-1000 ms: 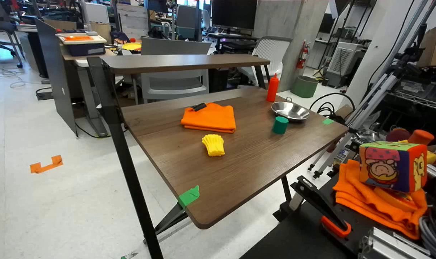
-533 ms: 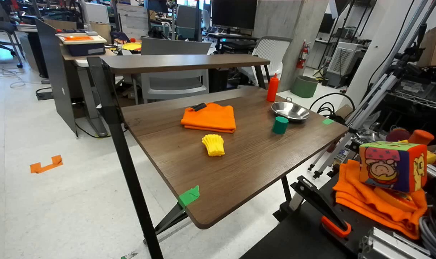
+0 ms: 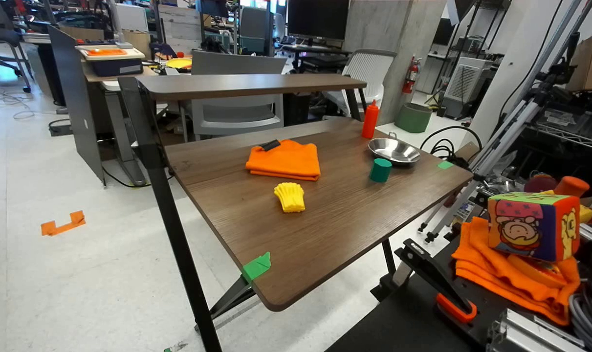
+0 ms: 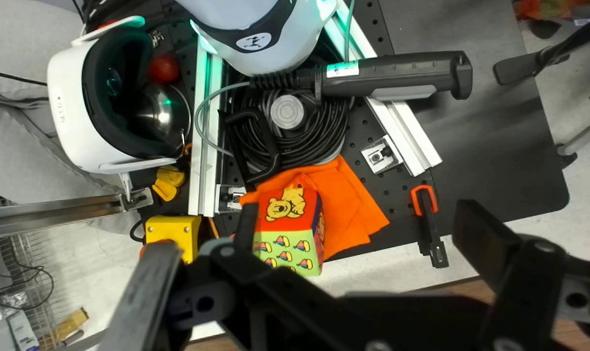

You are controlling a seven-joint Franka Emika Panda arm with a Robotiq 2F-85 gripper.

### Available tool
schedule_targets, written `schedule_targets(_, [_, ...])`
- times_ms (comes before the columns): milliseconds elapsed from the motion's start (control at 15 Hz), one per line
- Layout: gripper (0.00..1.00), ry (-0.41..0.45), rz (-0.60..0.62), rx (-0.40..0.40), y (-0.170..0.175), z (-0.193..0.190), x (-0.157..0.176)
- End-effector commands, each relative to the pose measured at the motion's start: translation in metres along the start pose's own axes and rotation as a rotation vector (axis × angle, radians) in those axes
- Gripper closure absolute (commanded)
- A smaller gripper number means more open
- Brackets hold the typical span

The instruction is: Move the yellow object to the right

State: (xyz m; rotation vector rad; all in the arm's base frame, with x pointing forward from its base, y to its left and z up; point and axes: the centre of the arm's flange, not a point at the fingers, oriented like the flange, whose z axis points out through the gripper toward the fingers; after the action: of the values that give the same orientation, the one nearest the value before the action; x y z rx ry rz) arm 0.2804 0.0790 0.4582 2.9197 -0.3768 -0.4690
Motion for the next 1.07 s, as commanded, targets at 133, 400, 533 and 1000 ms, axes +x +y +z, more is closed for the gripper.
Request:
schedule_targets(133, [0.00,0.045,0.039,0.133,-0.029,-0.012,0.071])
schedule_targets(400, [0.00,0.100,0.059,0.225,-0.052,-0.010,0.135])
schedule_targets(533, [0.00,0.129,0.072,0.241,-0.066,-0.004,0.165])
schedule_targets(1000, [0.00,0.195,0.112,0.208,-0.138,0.035,0.242])
